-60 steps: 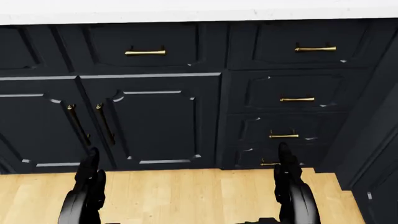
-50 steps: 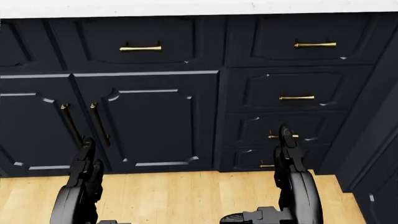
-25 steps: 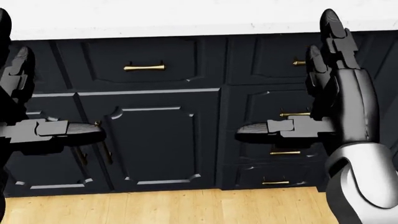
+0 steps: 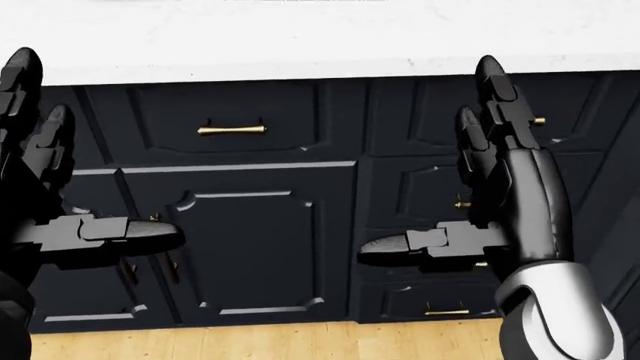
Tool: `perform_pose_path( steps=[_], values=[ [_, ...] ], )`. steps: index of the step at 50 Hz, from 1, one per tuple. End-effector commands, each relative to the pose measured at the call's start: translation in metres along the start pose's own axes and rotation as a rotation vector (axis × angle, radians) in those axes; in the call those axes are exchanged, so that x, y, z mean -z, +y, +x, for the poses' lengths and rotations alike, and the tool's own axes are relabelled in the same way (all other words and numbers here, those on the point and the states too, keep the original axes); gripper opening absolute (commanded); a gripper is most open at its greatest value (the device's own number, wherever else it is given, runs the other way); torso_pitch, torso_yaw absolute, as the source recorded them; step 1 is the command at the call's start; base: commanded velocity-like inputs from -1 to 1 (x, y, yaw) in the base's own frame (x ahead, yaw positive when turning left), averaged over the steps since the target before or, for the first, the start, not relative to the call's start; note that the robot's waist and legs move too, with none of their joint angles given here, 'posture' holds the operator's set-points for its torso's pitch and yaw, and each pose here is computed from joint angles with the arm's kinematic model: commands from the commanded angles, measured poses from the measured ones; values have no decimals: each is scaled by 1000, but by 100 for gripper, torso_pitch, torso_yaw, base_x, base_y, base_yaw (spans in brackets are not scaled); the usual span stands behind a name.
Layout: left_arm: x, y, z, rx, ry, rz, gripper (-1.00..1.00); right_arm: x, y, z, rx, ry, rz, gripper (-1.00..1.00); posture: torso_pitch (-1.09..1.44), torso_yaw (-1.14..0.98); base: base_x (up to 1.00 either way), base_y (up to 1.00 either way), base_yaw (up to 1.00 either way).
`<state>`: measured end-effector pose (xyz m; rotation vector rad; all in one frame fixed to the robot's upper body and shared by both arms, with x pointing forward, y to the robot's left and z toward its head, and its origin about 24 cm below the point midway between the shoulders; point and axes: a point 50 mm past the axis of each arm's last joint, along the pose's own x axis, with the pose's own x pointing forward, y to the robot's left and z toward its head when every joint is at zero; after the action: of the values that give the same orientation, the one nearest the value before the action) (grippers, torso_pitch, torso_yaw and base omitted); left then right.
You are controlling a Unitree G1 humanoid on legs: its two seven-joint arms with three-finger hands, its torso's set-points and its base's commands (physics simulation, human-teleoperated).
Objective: Open the toaster oven door.
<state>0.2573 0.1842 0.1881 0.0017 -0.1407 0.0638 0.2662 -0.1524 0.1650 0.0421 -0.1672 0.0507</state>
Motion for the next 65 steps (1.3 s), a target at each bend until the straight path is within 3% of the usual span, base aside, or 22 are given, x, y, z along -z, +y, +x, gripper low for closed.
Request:
perform_pose_path(
  steps=[1, 3, 13, 20, 42, 65],
  values=[
    [-13, -3, 0, 18, -81, -2, 100, -13, 0, -1, -1, -78, 9, 100, 0, 0, 21, 0, 0],
    [-12, -3, 0, 18, -81, -2, 100, -15, 0, -2, 8, -82, 50, 100, 0, 0, 2, 17, 0],
    [-13, -3, 0, 17, -82, -3, 100, -16, -1, -2, 18, -80, 58, 100, 0, 0, 0, 0, 71],
    [-15, -4, 3, 24, -86, 1, 100, -26, -8, -1, 47, -130, 92, 100, 0, 0, 0, 4, 10],
    [-2, -6, 4, 29, -72, -9, 100, -23, -8, -7, 44, -146, 100, 100, 0, 0, 22, 0, 0],
    [-4, -7, 2, 30, -75, -13, 100, -26, -8, -9, 44, -150, 84, 100, 0, 0, 37, 0, 0]
  ],
)
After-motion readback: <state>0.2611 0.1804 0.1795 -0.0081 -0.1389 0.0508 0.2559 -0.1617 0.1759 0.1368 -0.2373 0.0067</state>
